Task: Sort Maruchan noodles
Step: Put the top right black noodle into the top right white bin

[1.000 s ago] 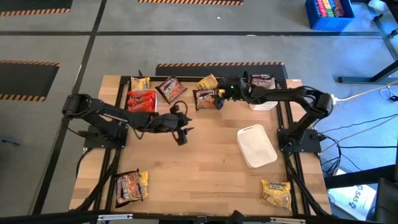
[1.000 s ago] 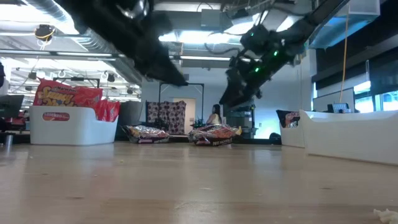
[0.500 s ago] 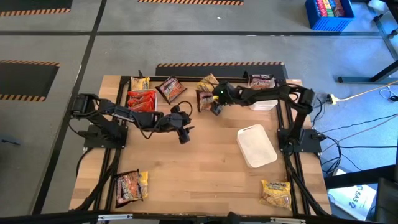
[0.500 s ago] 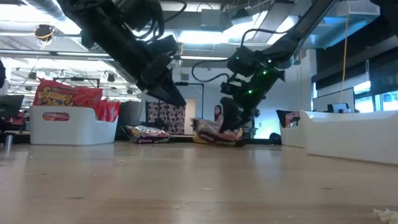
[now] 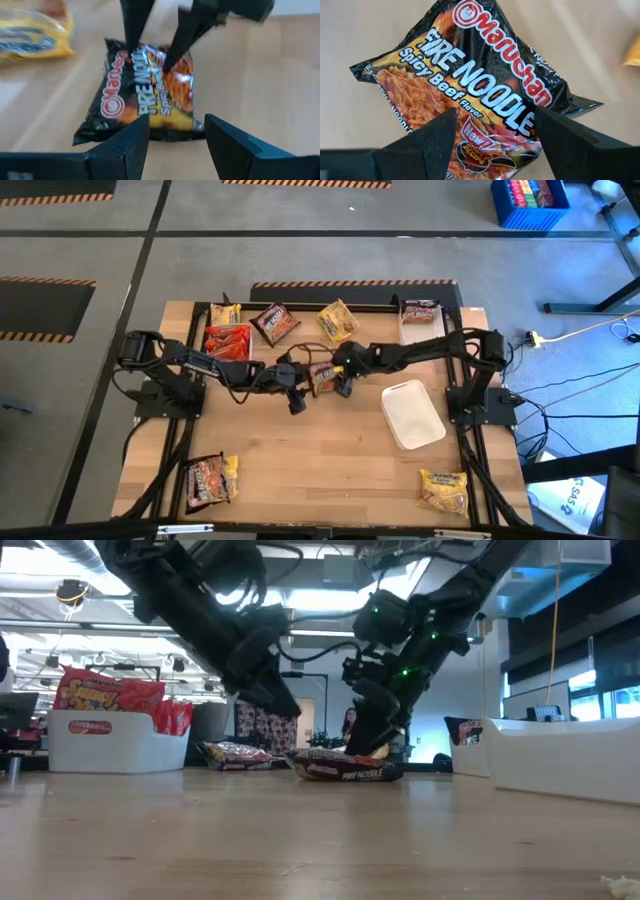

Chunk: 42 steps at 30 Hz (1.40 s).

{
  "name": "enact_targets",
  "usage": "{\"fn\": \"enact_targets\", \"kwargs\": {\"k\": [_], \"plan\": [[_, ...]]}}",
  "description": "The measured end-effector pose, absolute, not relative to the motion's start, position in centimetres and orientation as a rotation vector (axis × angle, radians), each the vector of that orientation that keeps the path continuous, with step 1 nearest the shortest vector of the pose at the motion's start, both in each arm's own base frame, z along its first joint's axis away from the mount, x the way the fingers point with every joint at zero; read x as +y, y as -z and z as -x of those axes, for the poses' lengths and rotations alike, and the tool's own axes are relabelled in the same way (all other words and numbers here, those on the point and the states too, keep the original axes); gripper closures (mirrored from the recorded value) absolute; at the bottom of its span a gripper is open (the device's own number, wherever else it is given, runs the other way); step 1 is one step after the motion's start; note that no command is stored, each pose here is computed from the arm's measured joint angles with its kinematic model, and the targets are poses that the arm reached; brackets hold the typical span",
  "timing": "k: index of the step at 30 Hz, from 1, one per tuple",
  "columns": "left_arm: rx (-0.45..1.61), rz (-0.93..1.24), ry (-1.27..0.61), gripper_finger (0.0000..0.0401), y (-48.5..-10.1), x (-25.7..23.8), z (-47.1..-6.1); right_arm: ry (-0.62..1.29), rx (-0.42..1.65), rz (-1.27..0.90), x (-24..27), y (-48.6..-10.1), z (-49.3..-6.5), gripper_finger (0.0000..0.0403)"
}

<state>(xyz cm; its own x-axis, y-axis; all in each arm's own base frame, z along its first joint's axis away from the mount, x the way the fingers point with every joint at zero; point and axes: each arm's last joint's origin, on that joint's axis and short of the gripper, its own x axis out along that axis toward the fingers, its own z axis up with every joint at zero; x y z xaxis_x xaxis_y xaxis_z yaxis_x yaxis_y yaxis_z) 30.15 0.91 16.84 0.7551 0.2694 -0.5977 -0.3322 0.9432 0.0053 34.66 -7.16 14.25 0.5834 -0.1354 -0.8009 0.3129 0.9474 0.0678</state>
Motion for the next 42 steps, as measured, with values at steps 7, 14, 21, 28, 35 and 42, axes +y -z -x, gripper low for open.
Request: {"fn": "enact_targets", "kwargs": {"k": [7, 14, 21, 28, 35, 42], "plan": [[0.648, 0.094, -0.299, 0.0217, -13.6, -0.3, -31.7, 0.268, 0.934, -0.131, -5.8, -17.2, -34.6, 0.0143], [0.696, 0.067, -0.349, 0.0217, -11.9, -0.1, -31.8, 0.447, 1.073, -0.069, -6.9, -16.6, -33.1, 0.0143], [0.672, 0.046, -0.515, 0.0217, -12.6, 0.3, -31.3, 0.34, 1.135, -0.119, -4.8, -15.3, -33.4, 0.0143], [0.669, 0.011, -0.592, 0.0217, -13.6, 0.5, -30.8, 0.118, 1.099, -0.138, -1.2, -15.4, -34.3, 0.0143], [0.62, 0.041, -0.492, 0.0217, -15.1, -0.9, -30.7, 0.107, 0.989, -0.093, -0.4, -18.5, -34.6, 0.0143], [0.627, 0.024, -0.345, 0.0217, -14.9, -3.2, -30.8, 0.175, 0.861, -0.16, -4.8, -21.6, -34.5, 0.0143]]}}
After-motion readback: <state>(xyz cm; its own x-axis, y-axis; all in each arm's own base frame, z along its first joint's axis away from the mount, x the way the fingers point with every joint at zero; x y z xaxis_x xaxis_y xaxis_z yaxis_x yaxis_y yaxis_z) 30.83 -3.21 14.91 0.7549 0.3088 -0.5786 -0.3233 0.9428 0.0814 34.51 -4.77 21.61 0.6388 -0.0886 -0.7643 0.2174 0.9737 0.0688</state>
